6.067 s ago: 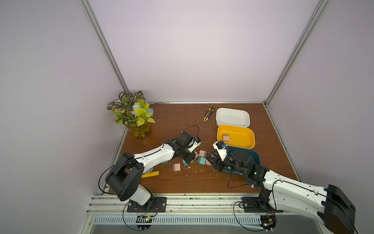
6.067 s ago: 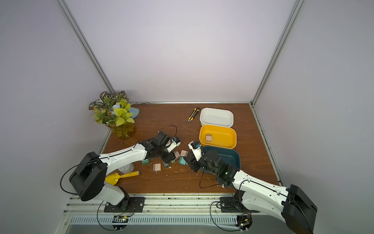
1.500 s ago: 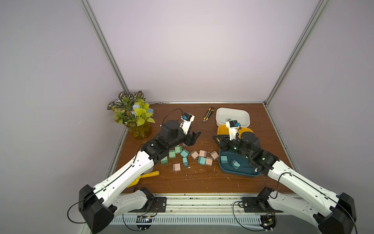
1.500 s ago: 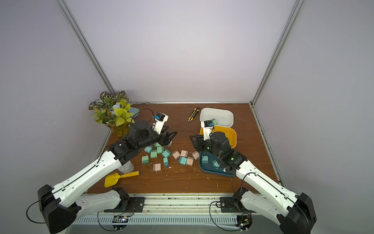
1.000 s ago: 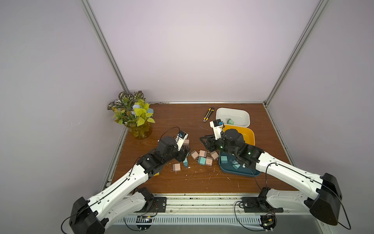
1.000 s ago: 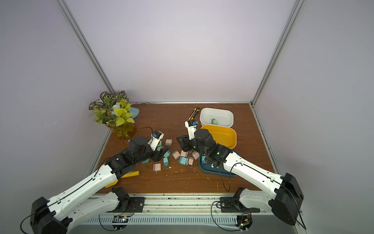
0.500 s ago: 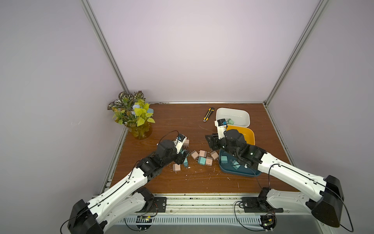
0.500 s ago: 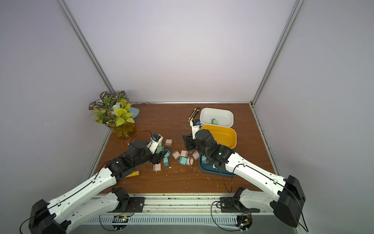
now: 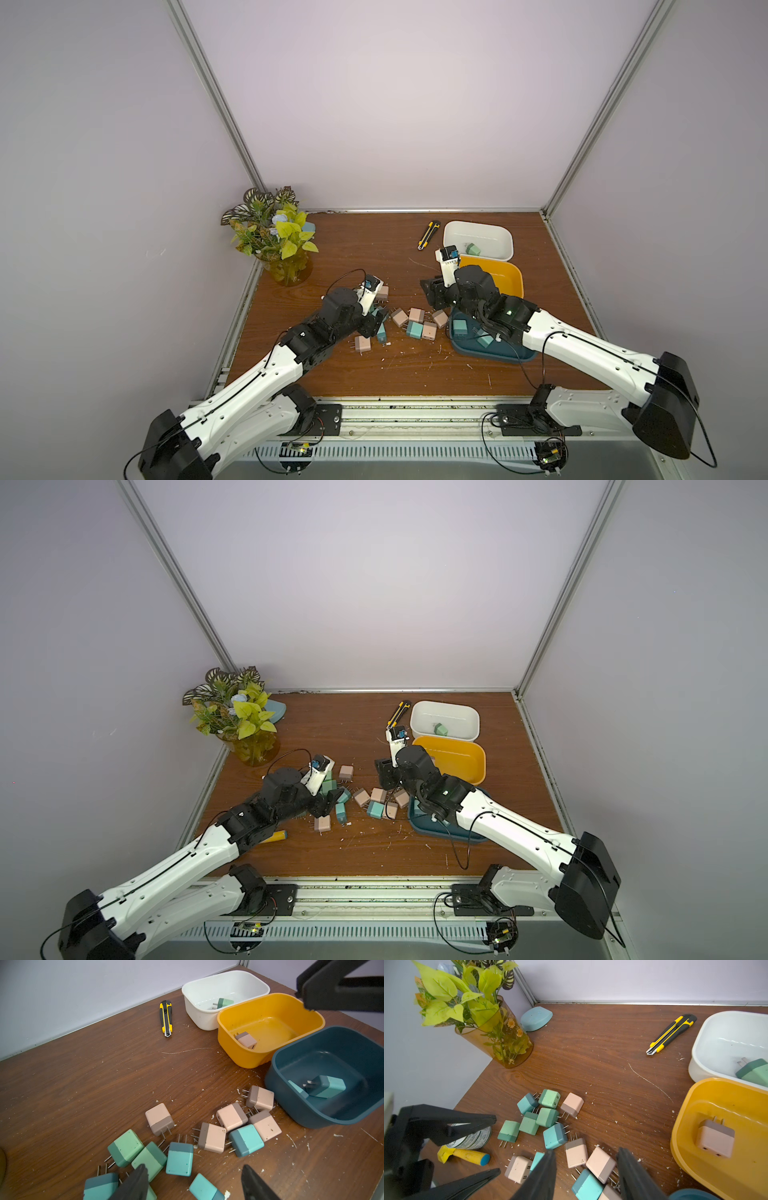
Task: Place the plugs by color into the storage box
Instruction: Pick up the plug from the center of the board.
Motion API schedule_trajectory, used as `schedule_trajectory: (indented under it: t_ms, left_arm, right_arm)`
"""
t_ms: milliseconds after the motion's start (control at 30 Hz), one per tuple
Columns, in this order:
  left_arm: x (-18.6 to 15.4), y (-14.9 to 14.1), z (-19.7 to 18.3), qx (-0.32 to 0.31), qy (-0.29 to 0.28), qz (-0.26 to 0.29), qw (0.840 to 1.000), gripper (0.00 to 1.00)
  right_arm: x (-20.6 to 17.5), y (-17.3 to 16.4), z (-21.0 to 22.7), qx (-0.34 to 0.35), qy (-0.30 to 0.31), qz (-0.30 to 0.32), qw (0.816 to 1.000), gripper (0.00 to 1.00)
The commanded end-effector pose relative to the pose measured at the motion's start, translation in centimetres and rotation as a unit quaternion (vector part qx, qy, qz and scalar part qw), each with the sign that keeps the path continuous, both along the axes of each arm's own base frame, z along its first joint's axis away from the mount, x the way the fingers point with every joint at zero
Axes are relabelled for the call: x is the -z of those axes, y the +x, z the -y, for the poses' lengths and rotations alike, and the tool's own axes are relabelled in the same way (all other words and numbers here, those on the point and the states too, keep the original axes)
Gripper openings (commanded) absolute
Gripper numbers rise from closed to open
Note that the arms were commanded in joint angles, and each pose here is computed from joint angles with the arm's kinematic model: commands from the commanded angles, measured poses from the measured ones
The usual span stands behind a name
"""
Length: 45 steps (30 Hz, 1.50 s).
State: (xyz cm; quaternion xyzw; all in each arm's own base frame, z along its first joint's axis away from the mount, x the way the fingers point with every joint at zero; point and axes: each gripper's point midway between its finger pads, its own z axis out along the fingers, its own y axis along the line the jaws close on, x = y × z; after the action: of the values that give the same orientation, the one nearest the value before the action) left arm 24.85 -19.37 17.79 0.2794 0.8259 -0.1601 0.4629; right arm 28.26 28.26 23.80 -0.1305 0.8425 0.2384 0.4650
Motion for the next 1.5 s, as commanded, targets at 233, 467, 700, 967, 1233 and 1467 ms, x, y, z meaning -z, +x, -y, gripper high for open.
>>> schedule_trajectory:
  t_ms: [233,467,700,967,1233,1467]
  left_arm:
    - [0.1,0.0,-1.0,-0.042,-0.018,-0.029,0.999,0.72]
    - [0.8,-1.4,-2.6,-0.089,-0.040,-0.078,0.992,0.71]
    - [-0.6,-2.3,-3.4,-0.141,-0.153,-0.092,0.974,0.68]
    - [-2.1,-2.6,-6.5,-0.203,-0.171,-0.051,0.963,0.66]
    - [-1.1,-2.6,-5.8,-0.199,-0.161,-0.080,0.964,0.65]
    - [-1.3,-2.7,-6.0,-0.196,-0.172,-0.067,0.963,0.65]
  right_arm:
    - [3.1,-3.2,-2.6,-0.098,-0.012,-0.035,0.995,0.49]
    - [5.5,-4.9,-5.4,-0.135,-0.016,-0.058,0.989,0.43]
    - [6.2,-5.8,-7.5,-0.120,0.011,-0.073,0.990,0.48]
    - [8.6,-7.0,-11.1,-0.125,-0.013,-0.102,0.987,0.44]
    - [10.7,-7.6,-14.0,-0.126,-0.015,-0.126,0.984,0.49]
    - [13.0,-7.3,-14.8,-0.114,-0.059,-0.133,0.983,0.50]
